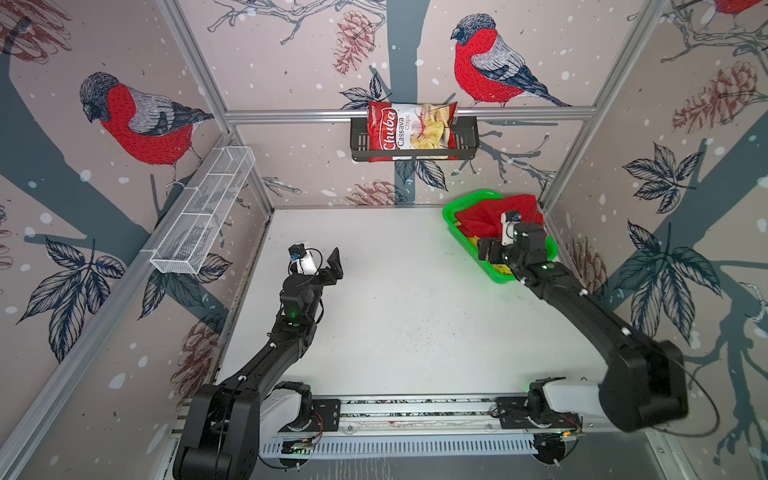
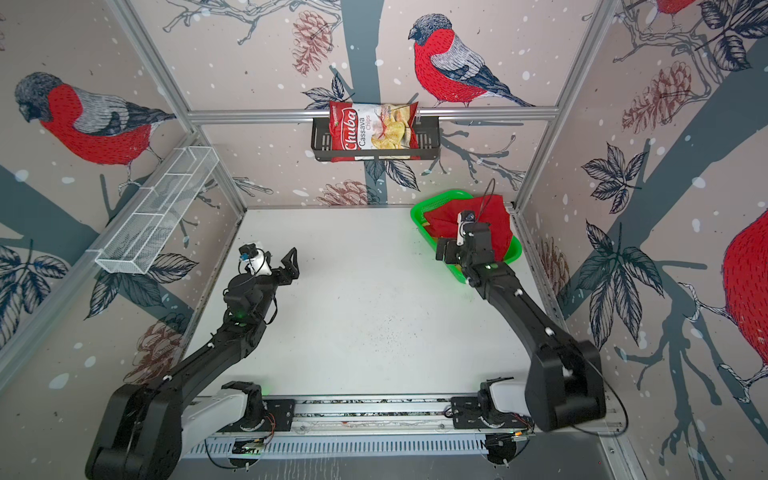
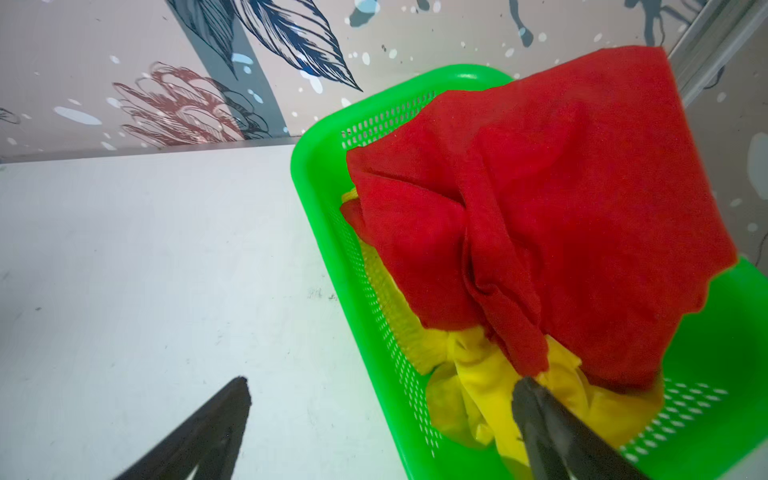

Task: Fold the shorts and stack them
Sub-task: 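Reach the right gripper into the green basket toward the red shorts, then close the right gripper on the red shorts in the basket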

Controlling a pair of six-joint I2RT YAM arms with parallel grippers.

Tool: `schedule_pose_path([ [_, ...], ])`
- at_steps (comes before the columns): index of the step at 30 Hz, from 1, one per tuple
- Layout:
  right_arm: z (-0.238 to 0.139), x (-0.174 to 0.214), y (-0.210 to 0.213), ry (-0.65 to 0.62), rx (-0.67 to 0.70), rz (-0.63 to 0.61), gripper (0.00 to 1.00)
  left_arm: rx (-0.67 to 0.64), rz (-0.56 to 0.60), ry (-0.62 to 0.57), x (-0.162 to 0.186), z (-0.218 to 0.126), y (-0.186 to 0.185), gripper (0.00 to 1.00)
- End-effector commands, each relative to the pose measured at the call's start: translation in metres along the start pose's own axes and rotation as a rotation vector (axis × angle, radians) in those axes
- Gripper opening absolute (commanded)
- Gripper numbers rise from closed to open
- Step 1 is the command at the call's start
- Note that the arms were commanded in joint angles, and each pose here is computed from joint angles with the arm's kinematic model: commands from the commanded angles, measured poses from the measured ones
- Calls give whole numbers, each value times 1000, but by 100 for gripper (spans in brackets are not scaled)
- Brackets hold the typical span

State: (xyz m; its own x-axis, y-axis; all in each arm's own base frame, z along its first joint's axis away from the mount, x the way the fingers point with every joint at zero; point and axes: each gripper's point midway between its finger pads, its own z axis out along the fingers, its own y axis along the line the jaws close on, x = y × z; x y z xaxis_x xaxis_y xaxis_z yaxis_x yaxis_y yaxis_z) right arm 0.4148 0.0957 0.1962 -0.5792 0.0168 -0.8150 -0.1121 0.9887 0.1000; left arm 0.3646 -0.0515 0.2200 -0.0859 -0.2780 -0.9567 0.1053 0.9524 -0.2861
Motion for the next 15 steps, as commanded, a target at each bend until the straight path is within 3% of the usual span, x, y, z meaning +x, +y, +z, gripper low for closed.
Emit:
schedule_pose_path([
  [1,25,20,-8,139,67,15,99,24,-36,15,3,3,-4,87],
  [10,70,69,11,318,-34,74,89,37,-30,42,10,12,-7,87],
  [15,85,87,0,359,-3,194,75,42,-33,48,13,16,-7,86],
])
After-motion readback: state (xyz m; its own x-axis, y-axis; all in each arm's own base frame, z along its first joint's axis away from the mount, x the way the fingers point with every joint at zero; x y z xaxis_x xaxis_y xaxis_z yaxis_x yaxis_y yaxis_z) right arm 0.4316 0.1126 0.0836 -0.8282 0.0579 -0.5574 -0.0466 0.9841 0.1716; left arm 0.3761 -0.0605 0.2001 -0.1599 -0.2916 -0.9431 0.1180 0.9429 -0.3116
